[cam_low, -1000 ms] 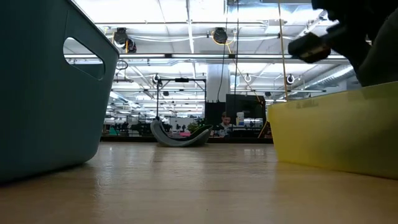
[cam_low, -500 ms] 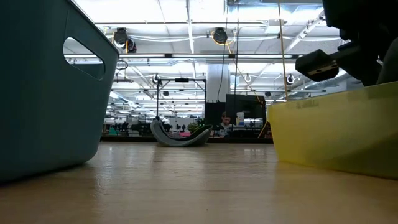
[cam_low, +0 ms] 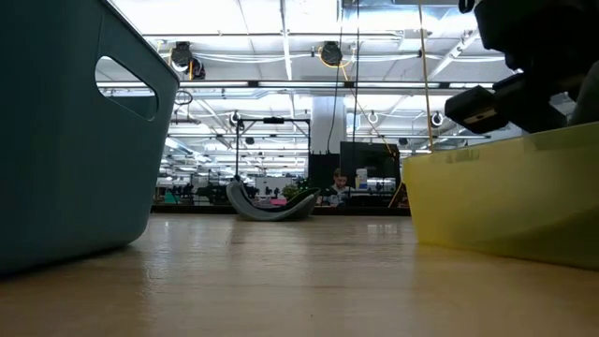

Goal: Pick & Place hat
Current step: Put the right gray cap into the yellow bin, then put the gray cap into the yellow bin

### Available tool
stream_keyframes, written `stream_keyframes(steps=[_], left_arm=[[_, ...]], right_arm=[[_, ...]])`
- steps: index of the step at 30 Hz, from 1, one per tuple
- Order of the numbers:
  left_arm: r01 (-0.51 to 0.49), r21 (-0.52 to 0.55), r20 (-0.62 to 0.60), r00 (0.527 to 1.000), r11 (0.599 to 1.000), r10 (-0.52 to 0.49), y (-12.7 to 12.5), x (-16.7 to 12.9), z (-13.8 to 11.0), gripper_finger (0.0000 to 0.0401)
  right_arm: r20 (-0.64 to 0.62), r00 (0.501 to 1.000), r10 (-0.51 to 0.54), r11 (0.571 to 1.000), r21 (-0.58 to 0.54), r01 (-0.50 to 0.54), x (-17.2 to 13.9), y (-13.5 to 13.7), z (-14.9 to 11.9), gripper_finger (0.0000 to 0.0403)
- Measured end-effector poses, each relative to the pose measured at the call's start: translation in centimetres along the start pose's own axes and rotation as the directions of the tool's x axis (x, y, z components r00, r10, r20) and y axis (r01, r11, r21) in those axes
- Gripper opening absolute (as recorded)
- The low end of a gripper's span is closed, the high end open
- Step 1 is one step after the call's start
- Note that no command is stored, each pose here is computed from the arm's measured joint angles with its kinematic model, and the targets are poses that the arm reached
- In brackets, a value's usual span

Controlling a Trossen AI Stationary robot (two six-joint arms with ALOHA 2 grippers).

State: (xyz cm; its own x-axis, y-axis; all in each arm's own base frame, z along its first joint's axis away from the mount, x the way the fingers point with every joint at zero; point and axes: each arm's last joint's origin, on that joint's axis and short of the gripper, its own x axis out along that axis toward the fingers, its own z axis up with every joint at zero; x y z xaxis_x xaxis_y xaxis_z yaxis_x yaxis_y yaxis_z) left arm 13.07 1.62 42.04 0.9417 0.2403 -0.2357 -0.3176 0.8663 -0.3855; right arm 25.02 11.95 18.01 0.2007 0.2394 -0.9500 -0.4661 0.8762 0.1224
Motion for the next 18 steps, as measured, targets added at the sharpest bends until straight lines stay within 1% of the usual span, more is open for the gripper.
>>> stream_keyframes(steps=[7, 9, 11, 15, 18], left_arm=[[-0.007, 0.003, -0.015, 1.000, 1.000, 0.007, 0.1, 0.0, -0.1, 0.0225], [-0.007, 0.001, -0.015, 1.000, 1.000, 0.007, 0.1, 0.0, -0.1, 0.0225], [-0.007, 0.001, -0.017, 1.000, 1.000, 0.007, 0.1, 0.0, -0.2, 0.0225], [-0.007, -0.005, -0.017, 1.000, 1.000, 0.007, 0.1, 0.0, -0.2, 0.0225], [-0.008, -0.002, -0.017, 1.000, 1.000, 0.007, 0.1, 0.0, -0.2, 0.0225]], right_arm=[[0.091, 0.996, -0.026, 0.999, 0.034, 0.023, -2.8, -0.9, -0.3, 0.0185], [0.119, 0.993, -0.020, 0.999, 0.040, 0.016, -3.6, -1.0, -0.5, 0.0208], [0.152, 0.988, 0.013, 0.999, 0.039, -0.019, -4.4, -1.0, -0.5, 0.0229], [0.233, 0.971, 0.060, 0.997, 0.031, -0.069, -6.1, -1.0, -0.7, 0.0260], [0.306, 0.951, 0.045, 0.998, 0.025, -0.055, -7.5, -1.0, -0.8, 0.0273]])
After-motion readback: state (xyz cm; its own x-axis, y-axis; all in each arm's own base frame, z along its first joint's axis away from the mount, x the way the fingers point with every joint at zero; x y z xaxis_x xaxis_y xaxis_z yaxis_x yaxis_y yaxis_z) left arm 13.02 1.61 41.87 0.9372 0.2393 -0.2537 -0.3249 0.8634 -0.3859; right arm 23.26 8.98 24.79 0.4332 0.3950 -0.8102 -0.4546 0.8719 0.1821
